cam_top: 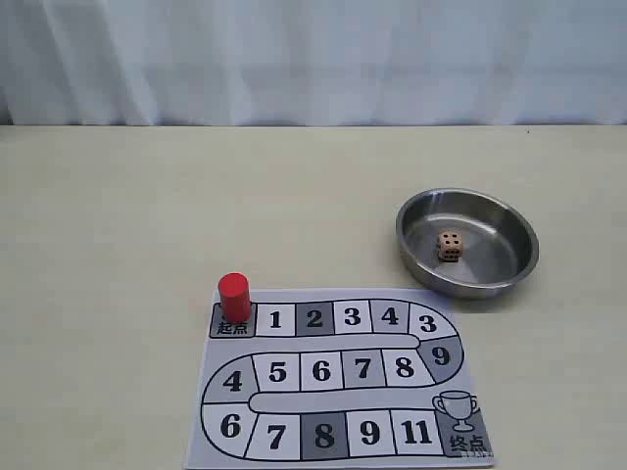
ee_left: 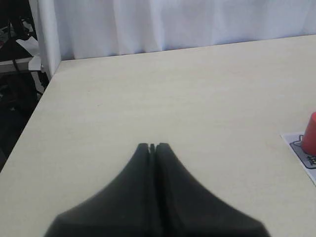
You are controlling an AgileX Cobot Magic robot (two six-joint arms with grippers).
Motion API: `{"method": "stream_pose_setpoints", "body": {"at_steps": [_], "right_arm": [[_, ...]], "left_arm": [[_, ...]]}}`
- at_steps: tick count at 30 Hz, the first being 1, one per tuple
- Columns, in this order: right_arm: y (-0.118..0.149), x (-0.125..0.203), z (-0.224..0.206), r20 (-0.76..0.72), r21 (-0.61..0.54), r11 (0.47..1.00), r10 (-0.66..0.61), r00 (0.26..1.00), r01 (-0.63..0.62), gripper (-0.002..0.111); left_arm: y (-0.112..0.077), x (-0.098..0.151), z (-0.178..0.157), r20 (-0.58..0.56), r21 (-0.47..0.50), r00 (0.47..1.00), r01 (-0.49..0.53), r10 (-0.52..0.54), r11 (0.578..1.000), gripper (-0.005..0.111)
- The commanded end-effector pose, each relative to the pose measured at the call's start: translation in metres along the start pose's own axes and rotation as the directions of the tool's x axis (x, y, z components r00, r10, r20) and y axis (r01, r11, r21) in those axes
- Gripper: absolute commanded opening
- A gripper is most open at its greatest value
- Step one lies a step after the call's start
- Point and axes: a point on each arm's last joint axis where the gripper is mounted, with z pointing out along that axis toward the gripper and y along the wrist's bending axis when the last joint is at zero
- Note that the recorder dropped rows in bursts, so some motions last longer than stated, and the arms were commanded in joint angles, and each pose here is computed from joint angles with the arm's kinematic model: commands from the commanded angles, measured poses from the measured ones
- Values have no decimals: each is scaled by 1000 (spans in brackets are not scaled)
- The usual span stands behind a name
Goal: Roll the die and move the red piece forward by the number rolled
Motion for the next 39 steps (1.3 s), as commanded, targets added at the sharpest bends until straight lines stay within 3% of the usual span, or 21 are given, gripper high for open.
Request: {"method": "stream_pose_setpoints", "body": {"at_steps": [1, 14, 18, 21, 23, 30, 39], "right_arm": [[0, 0, 0, 14, 2, 1000, -16, 1000, 16, 4], [0, -3, 0, 44, 5, 1000, -17, 999, 17, 4], [-1, -19, -2, 219, 19, 1000, -15, 976, 11, 4], [-4, -37, -9, 424, -1, 995, 88, 901, -96, 4], [-4, -42, -11, 469, -19, 991, 128, 874, -135, 4], [-7, -100, -34, 435, -41, 987, 159, 886, -157, 4], [-11, -167, -14, 175, -22, 990, 141, 974, -140, 4]], "left_arm": [[0, 0, 0, 9, 1, 1000, 9, -9, 1000, 0], [0, 0, 0, 9, 1, 1000, 9, -9, 1000, 0], [0, 0, 0, 9, 1, 1000, 9, -9, 1000, 0], [0, 0, 0, 9, 1, 1000, 9, -9, 1000, 0], [0, 0, 0, 9, 1, 1000, 9, -9, 1000, 0], [0, 0, 0, 9, 1, 1000, 11, -11, 1000, 0], [0, 0, 0, 9, 1, 1000, 11, -11, 1000, 0]]}}
